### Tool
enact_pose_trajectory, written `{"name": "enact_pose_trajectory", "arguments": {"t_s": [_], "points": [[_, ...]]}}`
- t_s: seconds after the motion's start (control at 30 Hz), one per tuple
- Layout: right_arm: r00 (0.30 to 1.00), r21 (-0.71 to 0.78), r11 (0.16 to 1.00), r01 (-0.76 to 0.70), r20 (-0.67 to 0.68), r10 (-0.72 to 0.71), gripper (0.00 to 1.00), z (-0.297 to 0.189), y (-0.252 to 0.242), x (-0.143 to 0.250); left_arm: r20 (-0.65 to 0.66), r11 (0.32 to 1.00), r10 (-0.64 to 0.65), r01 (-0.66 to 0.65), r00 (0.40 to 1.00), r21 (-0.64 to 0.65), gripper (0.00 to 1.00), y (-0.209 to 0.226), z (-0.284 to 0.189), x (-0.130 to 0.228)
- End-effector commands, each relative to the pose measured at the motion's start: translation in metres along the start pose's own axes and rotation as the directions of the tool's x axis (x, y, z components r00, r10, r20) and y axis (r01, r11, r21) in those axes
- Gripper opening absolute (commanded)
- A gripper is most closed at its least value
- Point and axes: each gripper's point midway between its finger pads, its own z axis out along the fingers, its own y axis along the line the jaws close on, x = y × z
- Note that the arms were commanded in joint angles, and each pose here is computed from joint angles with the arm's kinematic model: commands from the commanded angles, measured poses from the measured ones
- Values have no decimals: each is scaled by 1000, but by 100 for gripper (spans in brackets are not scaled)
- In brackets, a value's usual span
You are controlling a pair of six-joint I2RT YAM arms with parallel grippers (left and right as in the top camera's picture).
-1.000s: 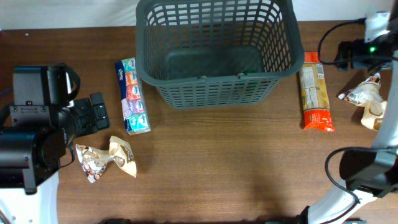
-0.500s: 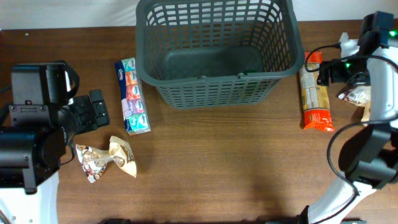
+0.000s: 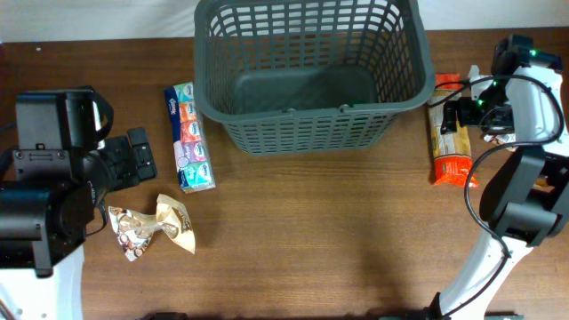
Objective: Pack container
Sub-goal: 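Lower the right gripper onto the orange biscuit packet and grasp it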
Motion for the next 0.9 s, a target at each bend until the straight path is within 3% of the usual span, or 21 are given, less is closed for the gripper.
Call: {"name": "enact_pose_trajectory", "arguments": {"t_s": [0.0, 0.87], "points": [[999, -23, 1000, -10, -41, 9, 99, 20, 3, 3, 2, 1000, -2, 2, 1000, -19, 99, 4, 0, -1], [996, -22, 1000, -4, -86, 2, 99, 59, 16, -3, -22, 1000, 4, -4, 1000, -24, 99, 5, 1, 5]]}}
